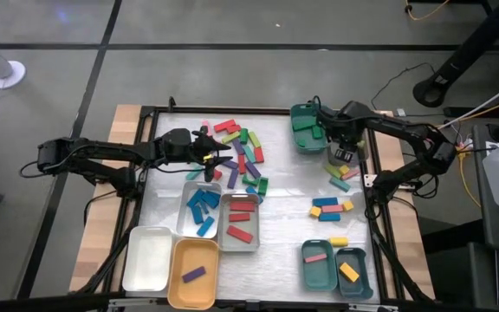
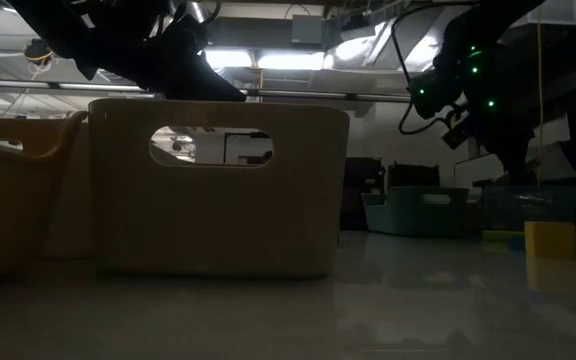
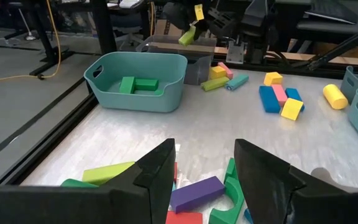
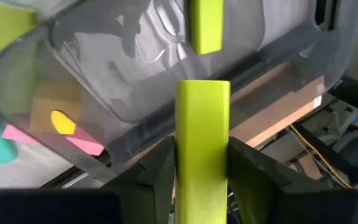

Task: Sort blocks
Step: Put the light green block into the black bin, then put the pink block into the bottom green bin

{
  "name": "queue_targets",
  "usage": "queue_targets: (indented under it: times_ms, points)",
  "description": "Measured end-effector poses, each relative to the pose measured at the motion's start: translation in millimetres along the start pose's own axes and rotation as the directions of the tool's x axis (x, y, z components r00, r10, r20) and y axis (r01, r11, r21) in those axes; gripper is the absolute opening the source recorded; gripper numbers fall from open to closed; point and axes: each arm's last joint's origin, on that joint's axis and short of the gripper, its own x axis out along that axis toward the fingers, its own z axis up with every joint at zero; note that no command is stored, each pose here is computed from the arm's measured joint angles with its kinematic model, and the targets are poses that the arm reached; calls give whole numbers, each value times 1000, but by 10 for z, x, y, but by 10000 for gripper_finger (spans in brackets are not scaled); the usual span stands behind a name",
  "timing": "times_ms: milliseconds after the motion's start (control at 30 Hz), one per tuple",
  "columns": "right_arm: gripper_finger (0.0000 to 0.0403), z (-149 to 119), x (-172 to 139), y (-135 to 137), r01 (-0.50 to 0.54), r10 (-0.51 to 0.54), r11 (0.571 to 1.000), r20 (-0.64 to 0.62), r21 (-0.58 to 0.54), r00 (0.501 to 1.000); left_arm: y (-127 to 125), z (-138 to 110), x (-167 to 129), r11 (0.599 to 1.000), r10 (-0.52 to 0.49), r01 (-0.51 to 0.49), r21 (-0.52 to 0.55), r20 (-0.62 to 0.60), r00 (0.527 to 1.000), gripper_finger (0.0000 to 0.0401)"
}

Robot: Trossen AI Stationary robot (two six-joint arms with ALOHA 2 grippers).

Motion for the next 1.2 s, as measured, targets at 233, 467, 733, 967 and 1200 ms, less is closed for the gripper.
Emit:
queue_targets:
  times_ms: [233, 467, 733, 967, 1200]
  points:
    - [174, 10, -3, 23, -65, 65, 998, 18, -1, 998, 0, 0, 0, 1000, 0, 0, 1, 0, 1000, 155]
    - [180, -42, -7, 36, -92, 92, 996, -32, -6, 995, 1, 0, 0, 1000, 0, 0, 1, 0, 1000, 155]
    - [161, -237, -58, 95, -242, 254, 966, -176, 88, 951, 2, 0, -1, 1000, 1, -1, 1, 0, 1000, 155]
    - [159, -354, -197, 155, -411, 419, 904, -55, 115, 907, 2, 1, -1, 1000, 1, -1, 1, 0, 1000, 155]
    - [159, -483, -412, 385, -397, 394, 918, 72, 25, 916, 2, 1, -1, 1000, 1, -1, 2, 0, 1000, 155]
